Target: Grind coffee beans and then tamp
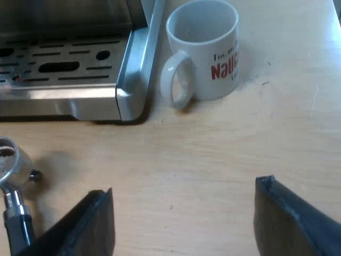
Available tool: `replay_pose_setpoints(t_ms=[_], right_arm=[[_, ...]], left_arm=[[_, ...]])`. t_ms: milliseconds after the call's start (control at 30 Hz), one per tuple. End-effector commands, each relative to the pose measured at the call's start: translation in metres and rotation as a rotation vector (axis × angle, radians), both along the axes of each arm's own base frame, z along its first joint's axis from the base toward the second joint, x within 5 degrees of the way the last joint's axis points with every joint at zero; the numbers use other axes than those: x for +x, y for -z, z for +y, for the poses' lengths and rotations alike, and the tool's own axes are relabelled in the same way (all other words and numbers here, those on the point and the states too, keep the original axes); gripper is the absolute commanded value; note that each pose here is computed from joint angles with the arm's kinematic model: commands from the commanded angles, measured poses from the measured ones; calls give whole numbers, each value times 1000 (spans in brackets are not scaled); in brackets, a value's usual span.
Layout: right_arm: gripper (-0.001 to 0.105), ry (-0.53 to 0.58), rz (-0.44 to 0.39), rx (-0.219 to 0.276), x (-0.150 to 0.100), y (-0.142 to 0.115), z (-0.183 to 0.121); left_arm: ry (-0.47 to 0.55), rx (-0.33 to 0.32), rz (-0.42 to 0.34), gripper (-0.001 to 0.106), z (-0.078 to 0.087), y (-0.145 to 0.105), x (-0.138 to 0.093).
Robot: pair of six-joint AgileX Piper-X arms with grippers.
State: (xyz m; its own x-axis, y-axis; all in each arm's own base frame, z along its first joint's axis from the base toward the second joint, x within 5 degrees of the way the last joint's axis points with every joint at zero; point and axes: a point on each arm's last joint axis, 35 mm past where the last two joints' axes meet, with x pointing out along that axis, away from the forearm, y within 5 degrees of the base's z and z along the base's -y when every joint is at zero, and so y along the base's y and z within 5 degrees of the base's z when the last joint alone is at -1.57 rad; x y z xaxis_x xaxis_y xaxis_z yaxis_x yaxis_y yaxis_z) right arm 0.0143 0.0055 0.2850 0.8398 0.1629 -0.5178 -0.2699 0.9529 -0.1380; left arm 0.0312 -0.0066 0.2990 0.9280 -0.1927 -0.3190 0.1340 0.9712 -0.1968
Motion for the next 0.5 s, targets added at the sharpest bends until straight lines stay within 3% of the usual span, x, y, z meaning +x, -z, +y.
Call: replay_pose_setpoints(t_ms=[33, 367, 500], right_arm=[[59, -15, 2, -5, 4, 3, 0], [59, -22, 99, 29, 15, 33, 1], [59, -30, 93, 35, 16, 34, 2]], left_arm=[[-2, 0, 23, 32, 0, 5, 4], [-2, 2, 45, 32, -1, 14, 8], [-2, 3, 55, 32, -1, 14, 6]])
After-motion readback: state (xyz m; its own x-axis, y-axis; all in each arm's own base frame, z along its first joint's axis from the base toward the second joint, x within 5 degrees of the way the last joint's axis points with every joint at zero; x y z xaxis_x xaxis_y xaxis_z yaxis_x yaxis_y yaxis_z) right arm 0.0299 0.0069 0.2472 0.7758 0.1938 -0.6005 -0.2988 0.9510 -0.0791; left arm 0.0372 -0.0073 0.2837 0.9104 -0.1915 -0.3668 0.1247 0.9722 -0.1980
